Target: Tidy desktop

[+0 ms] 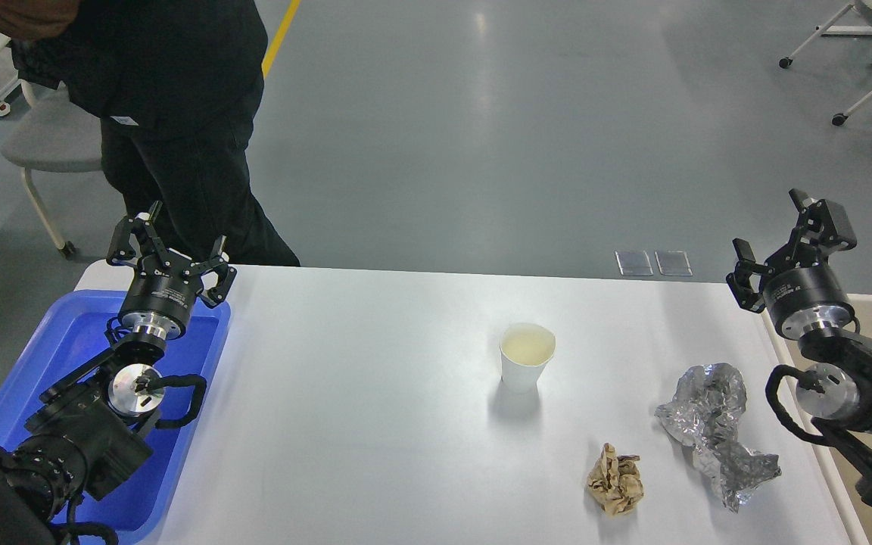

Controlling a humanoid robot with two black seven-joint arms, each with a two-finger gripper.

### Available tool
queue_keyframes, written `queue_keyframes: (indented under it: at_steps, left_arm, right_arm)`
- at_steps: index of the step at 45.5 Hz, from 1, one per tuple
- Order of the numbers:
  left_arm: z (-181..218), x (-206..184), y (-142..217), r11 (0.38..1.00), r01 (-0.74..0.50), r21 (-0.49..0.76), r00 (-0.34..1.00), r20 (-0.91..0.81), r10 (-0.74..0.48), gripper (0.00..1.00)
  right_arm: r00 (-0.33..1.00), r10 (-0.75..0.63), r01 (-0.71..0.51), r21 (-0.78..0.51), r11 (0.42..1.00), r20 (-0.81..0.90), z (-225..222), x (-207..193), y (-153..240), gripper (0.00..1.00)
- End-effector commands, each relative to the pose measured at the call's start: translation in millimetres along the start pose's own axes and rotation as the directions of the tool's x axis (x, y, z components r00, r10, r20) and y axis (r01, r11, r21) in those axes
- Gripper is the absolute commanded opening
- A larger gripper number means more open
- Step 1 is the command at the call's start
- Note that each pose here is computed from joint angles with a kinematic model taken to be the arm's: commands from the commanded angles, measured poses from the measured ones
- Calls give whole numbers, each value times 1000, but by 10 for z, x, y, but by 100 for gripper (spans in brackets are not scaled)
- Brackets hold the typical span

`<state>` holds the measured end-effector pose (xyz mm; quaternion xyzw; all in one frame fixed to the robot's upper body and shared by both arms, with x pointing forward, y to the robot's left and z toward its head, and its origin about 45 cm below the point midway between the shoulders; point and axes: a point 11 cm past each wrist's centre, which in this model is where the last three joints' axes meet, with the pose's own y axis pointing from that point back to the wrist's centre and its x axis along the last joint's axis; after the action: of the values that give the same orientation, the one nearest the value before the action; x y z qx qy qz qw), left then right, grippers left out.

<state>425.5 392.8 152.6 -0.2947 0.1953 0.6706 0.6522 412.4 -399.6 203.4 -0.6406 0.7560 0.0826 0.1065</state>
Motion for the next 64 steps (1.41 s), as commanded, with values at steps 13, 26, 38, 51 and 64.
queue_keyframes:
  at_steps: [13,26,38,51,64]
  left_arm:
    - [1,0,0,1000,0,-1,1000,0,0,100]
    - [1,0,0,1000,0,-1,1000,0,0,100]
    - [1,0,0,1000,0,-1,1000,0,0,100]
    - [1,0,0,1000,0,-1,1000,0,0,100]
    - [1,0,0,1000,0,-1,1000,0,0,100]
  right_arm:
    - [879,-252,247,-65,967,-404,93,-612,-62,100]
    - [349,-607,530,-384,756,-714,159,-1260,81,100]
    - [31,-730,354,-676,647,-683,53,-1473,232,100]
    - [-290,-716,194,-772,605,-634,88,-1605,243,100]
    - [-387,-718,220,-814,538,-579,591,-2170,449,100]
